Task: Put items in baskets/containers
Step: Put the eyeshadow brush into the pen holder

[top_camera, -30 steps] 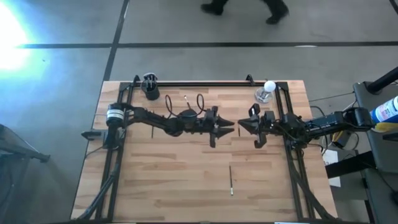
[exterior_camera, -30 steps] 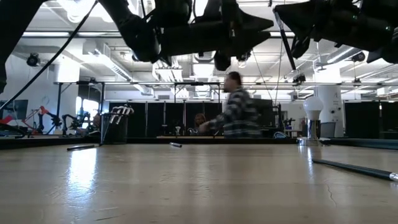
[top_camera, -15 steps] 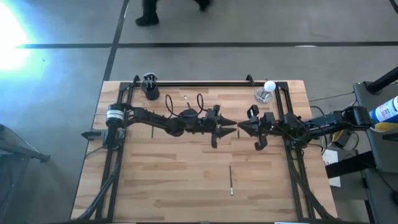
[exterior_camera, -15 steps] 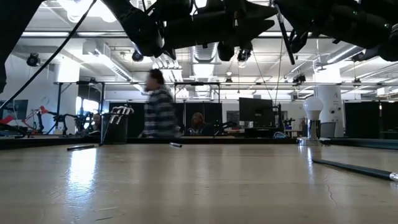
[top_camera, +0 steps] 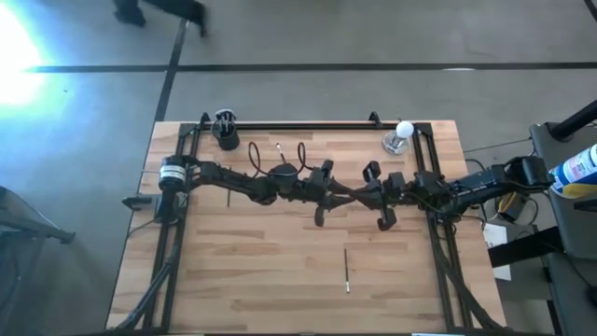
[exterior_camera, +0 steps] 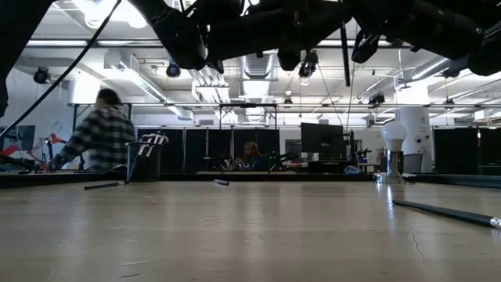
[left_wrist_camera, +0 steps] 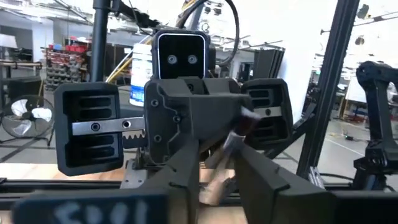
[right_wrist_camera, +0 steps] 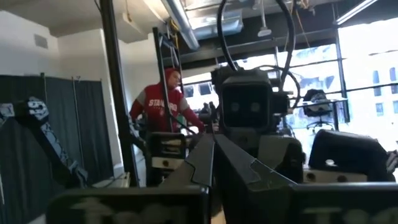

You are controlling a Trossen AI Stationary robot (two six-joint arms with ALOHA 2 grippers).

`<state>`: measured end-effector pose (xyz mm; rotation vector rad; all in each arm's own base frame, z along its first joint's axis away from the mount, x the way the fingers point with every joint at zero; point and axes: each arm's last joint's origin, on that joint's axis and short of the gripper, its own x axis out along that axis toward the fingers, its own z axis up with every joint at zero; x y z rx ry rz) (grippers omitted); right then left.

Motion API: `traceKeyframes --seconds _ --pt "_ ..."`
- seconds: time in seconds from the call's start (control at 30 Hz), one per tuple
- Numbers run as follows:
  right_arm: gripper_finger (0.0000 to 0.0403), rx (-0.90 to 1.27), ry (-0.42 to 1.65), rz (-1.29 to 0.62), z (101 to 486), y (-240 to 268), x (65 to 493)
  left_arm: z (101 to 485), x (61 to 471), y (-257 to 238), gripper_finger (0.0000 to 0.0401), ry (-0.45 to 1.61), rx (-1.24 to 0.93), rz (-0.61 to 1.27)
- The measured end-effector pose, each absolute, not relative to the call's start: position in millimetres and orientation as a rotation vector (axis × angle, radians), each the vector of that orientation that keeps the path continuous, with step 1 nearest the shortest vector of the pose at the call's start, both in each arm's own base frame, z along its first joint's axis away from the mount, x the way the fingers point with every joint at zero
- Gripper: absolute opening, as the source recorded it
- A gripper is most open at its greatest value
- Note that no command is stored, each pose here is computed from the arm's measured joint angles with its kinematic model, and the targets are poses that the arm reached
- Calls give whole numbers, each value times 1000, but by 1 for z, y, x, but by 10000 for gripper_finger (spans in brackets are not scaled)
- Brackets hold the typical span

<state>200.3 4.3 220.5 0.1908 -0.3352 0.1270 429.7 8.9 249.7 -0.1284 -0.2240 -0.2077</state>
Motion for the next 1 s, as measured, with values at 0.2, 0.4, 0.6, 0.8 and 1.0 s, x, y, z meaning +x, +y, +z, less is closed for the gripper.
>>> traceKeyframes --seconds 0.2,0.4,0.6,0.8,1.0 --pt "8 212 -348 119 220 4 199 248 429 7 14 -211 -118 -253" --pt "28 227 -337 42 215 2 196 250 426 12 15 -121 -112 -170" --pt "66 176 -313 5 208 1 191 267 406 28 13 -32 -63 43" --pt "59 120 -291 -7 205 0 191 274 360 47 13 35 -60 274" --pt "26 75 -277 -14 204 0 192 265 294 70 12 57 -53 581"
